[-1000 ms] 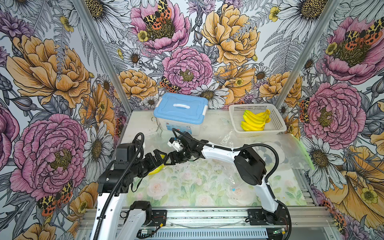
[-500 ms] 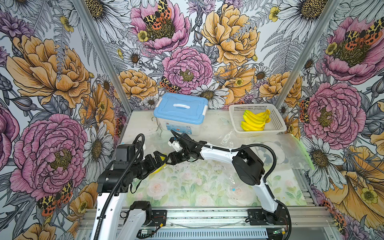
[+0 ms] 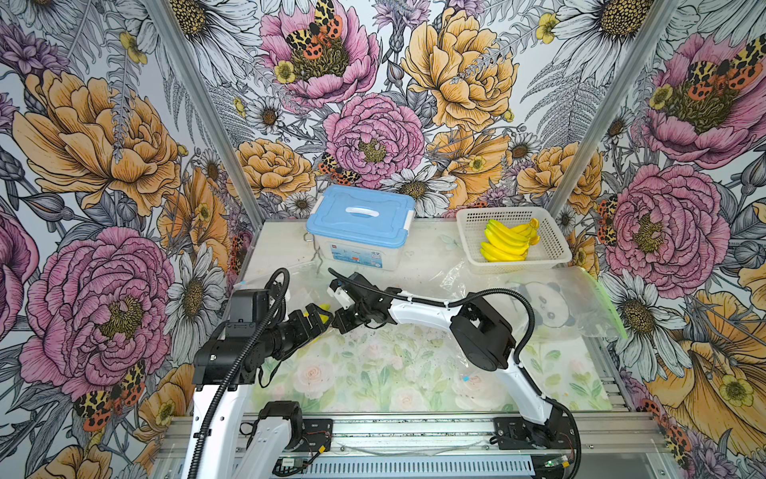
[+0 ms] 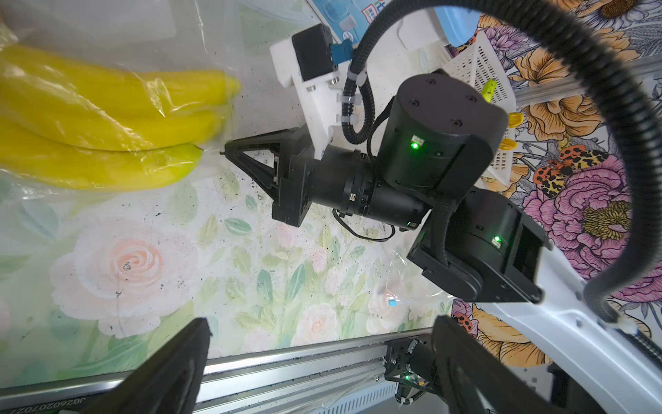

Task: Open the zip-top bag and take out the banana
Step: Move the zipper food storage bag to the center of the board.

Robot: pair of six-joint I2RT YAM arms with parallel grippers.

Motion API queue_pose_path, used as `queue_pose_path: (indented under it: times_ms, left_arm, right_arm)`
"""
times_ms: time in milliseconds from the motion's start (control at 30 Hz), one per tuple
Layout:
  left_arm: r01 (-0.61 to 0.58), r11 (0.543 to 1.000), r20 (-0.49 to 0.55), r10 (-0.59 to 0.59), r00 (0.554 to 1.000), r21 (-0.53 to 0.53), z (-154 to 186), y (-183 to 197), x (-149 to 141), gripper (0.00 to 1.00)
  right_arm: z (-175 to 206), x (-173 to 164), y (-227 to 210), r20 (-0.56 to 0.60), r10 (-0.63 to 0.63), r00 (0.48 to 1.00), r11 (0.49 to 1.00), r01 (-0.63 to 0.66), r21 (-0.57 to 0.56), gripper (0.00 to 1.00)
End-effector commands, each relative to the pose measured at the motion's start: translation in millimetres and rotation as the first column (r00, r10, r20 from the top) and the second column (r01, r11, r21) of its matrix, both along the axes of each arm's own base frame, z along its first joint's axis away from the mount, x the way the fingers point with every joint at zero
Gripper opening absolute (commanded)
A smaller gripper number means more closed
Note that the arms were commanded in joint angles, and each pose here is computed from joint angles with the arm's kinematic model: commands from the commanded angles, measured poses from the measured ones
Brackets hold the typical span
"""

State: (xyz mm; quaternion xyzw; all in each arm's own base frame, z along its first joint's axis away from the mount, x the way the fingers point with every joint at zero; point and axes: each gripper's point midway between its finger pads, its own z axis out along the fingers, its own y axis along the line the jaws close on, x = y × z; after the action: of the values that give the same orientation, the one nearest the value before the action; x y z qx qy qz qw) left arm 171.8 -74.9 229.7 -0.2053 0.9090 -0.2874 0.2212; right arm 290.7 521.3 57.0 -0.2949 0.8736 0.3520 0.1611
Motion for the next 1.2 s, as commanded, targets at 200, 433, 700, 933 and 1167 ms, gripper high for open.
queue_pose_path:
  times_ms: [200,433,700,933,1167]
  left_arm:
    - [-0.022,0.998,0.026,0.021,0.999,0.056,4,10,6,0.98]
    - [-0.062,0.996,-0.002,0.062,0.998,0.064,-11,16,14,0.98]
    - [-0.126,0.987,-0.005,0.127,0.992,0.095,-35,27,32,0.98]
    - [-0.170,0.983,0.000,0.170,0.985,0.073,-70,32,49,0.98]
    - [-0.258,0.958,-0.182,0.278,0.943,0.122,-115,47,60,0.98]
  right_arm:
    - [39,42,-91,0.192,-0.184,0.964,0.976,0.202,-0.081,0.00]
    - [43,83,-194,0.170,-0.271,0.947,0.948,0.293,-0.120,0.06]
    - [84,72,-196,0.168,-0.306,0.937,0.945,0.321,-0.067,0.52]
    - [110,41,-183,0.136,-0.296,0.945,0.954,0.300,-0.006,0.53]
    - [130,24,-179,0.126,-0.277,0.952,0.961,0.274,0.045,0.53]
